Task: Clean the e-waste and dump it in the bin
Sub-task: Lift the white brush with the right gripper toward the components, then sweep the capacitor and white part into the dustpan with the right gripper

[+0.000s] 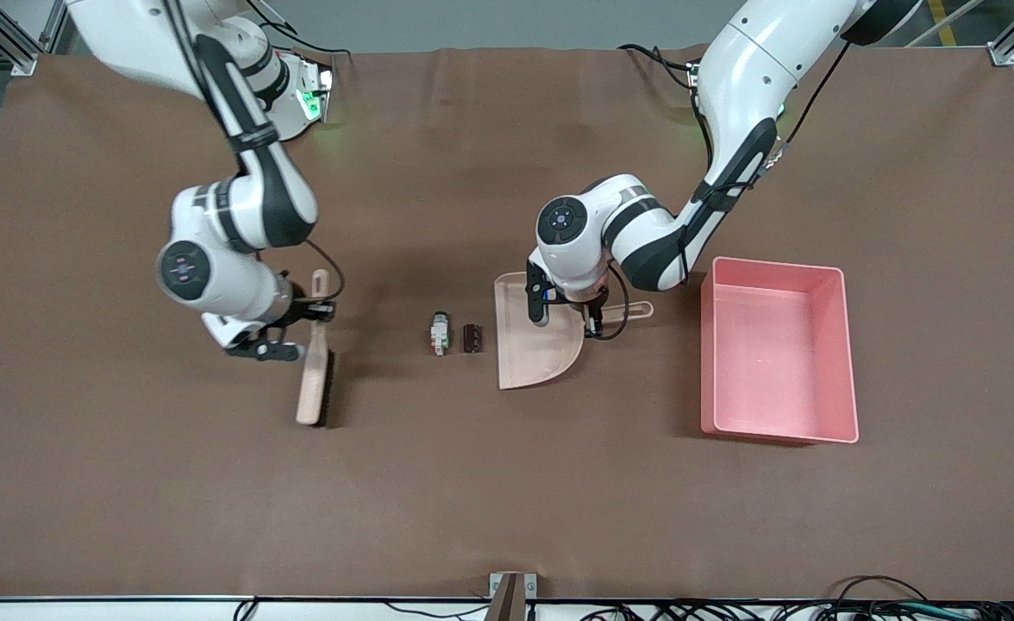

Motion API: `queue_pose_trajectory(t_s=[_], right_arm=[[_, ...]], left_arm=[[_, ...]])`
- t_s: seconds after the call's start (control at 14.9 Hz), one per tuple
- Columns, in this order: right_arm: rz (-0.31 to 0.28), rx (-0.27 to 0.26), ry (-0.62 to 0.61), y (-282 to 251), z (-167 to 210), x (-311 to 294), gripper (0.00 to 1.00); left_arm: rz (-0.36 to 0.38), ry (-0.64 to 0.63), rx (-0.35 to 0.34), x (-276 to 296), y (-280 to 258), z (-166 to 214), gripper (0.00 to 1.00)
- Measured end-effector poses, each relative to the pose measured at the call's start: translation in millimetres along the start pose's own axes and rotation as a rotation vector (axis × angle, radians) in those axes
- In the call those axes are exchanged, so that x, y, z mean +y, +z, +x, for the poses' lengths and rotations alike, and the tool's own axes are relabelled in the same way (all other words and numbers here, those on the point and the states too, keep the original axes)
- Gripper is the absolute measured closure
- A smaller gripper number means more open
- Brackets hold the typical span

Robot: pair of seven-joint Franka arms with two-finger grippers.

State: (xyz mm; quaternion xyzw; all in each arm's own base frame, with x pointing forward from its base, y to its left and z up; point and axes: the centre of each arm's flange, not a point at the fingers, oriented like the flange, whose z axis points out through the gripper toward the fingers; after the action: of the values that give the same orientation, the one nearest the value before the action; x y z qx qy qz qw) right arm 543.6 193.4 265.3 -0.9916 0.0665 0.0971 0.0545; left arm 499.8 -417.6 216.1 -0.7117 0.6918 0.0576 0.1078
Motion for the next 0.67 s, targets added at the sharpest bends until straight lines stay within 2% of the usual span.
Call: queue_pose_trajectory(t_s=[0.13, 0.47, 0.67], right_arm=[[0.014, -0.02, 0.007, 16.3, -24.1, -32.9, 0.74], [0.007, 0.042, 0.022, 54.3, -86.4, -98.2, 0.74], [0.005, 0.052, 0.02, 61.0, -102.2, -113.9, 0.74]], left_arm=[[0.001, 0.0, 0.001, -0.5, -0.8, 0.3, 0.67], [0.003, 0.006, -0.001, 2.0, -2.5, 3.8, 0.67], [-0.004, 0.014, -0.041, 3.5, -9.3, 9.7, 0.67]])
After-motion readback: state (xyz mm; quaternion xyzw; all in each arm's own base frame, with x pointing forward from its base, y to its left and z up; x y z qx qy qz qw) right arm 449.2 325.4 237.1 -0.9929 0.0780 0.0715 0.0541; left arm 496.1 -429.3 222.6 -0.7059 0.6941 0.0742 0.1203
